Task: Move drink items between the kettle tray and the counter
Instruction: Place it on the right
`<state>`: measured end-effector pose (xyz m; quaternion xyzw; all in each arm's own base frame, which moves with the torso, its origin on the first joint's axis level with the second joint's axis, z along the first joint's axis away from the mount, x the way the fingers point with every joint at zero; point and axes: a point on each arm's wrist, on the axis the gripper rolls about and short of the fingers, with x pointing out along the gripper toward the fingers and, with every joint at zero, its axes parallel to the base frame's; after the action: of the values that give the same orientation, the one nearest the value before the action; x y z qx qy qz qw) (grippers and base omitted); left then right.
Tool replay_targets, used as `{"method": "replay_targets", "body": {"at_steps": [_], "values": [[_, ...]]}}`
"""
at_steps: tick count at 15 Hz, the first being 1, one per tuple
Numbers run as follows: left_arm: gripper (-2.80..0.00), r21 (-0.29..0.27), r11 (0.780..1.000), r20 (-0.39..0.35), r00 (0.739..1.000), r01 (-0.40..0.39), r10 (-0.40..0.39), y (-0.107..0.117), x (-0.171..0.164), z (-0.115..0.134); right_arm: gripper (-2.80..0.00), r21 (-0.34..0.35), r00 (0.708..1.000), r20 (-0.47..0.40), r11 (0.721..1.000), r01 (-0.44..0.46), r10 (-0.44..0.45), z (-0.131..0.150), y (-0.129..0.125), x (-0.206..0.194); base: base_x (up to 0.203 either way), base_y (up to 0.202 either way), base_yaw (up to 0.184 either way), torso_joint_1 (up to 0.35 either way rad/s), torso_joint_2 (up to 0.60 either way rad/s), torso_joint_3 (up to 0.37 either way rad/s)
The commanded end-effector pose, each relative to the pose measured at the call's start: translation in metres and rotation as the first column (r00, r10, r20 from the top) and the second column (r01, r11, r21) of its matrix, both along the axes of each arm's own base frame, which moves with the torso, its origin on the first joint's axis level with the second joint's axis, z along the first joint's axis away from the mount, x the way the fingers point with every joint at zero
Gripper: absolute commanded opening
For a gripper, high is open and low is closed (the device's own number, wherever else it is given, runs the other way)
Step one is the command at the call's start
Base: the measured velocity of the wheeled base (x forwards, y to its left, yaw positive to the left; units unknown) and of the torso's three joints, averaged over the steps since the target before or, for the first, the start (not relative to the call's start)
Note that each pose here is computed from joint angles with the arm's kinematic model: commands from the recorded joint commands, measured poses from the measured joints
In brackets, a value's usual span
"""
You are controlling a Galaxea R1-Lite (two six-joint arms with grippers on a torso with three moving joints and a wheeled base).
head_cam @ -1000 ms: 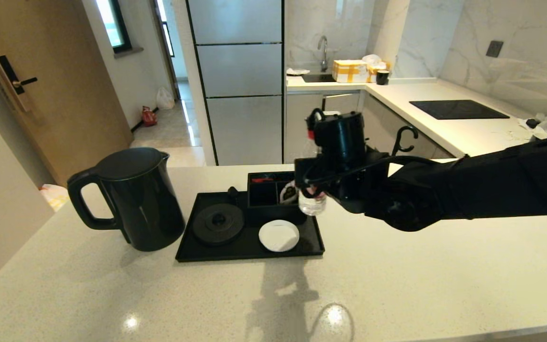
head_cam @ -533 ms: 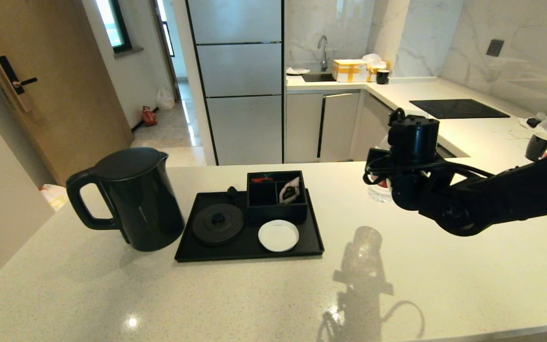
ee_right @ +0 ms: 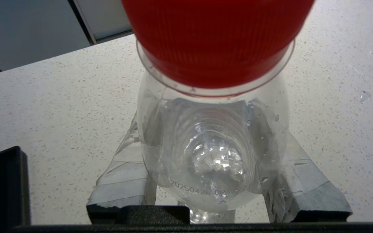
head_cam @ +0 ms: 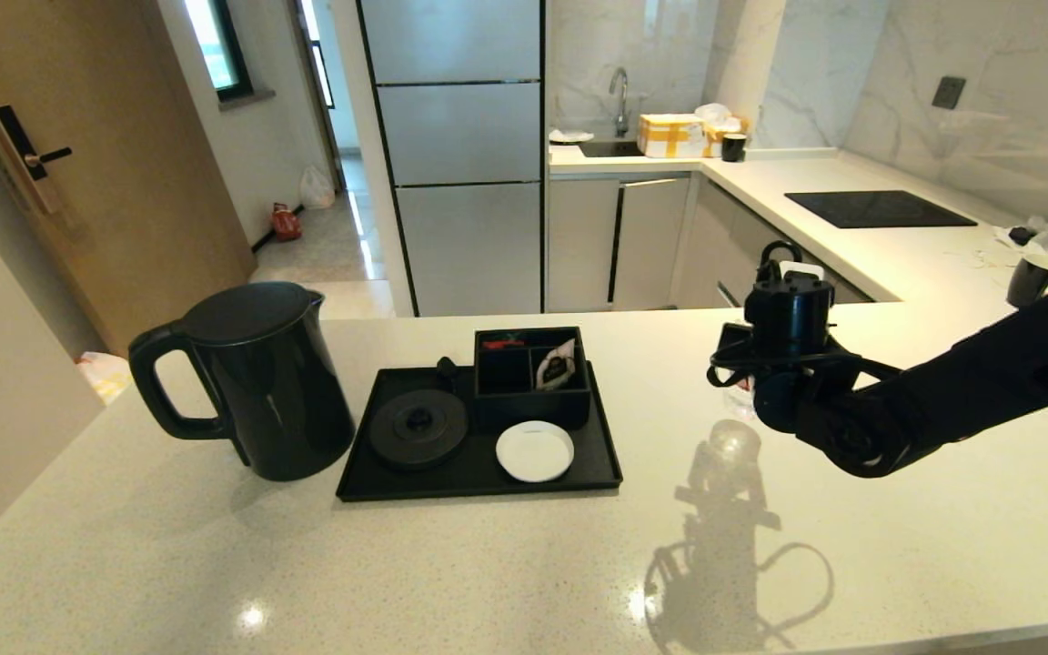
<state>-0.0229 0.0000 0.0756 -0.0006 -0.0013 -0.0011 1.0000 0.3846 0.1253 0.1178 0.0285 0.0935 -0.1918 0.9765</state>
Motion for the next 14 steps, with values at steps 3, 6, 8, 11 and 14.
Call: {"method": "replay_targets", "body": {"at_steps": [3,6,8,11,14], "values": [[-2.80,0.000,1.000,0.002,1.000,-0.001,0.001,0.000,0.000,0.000,-2.80,0.000,0.999,-0.036,1.000,0.012,-0.012,-0.015,-0.001,0.001,0.000,0.000,0.000,0.000,0.00,0.000],[-2.80,0.000,1.000,0.001,1.000,-0.001,0.001,0.000,0.000,0.000,-2.80,-0.004,0.999,-0.046,1.000,0.011,-0.011,-0.017,-0.002,0.000,0.000,0.000,0.000,0.000,0.00,0.000],[-2.80,0.000,1.000,0.002,1.000,-0.001,0.001,0.000,0.000,0.000,-2.80,-0.003,0.998,-0.057,1.000,0.004,-0.005,-0.022,-0.001,0.001,0.000,0.000,0.000,0.000,0.00,0.000],[-2.80,0.000,1.000,0.001,1.000,-0.001,0.001,0.000,0.000,0.000,-2.80,0.006,0.998,-0.069,1.000,0.007,-0.006,-0.028,-0.001,0.001,0.000,0.000,0.000,0.000,0.00,0.000],[-2.80,0.000,1.000,0.002,1.000,-0.001,0.001,0.000,0.000,0.000,-2.80,0.014,0.997,-0.075,1.000,0.012,-0.011,-0.031,-0.002,0.000,0.000,0.000,0.000,0.000,0.00,0.000]]}}
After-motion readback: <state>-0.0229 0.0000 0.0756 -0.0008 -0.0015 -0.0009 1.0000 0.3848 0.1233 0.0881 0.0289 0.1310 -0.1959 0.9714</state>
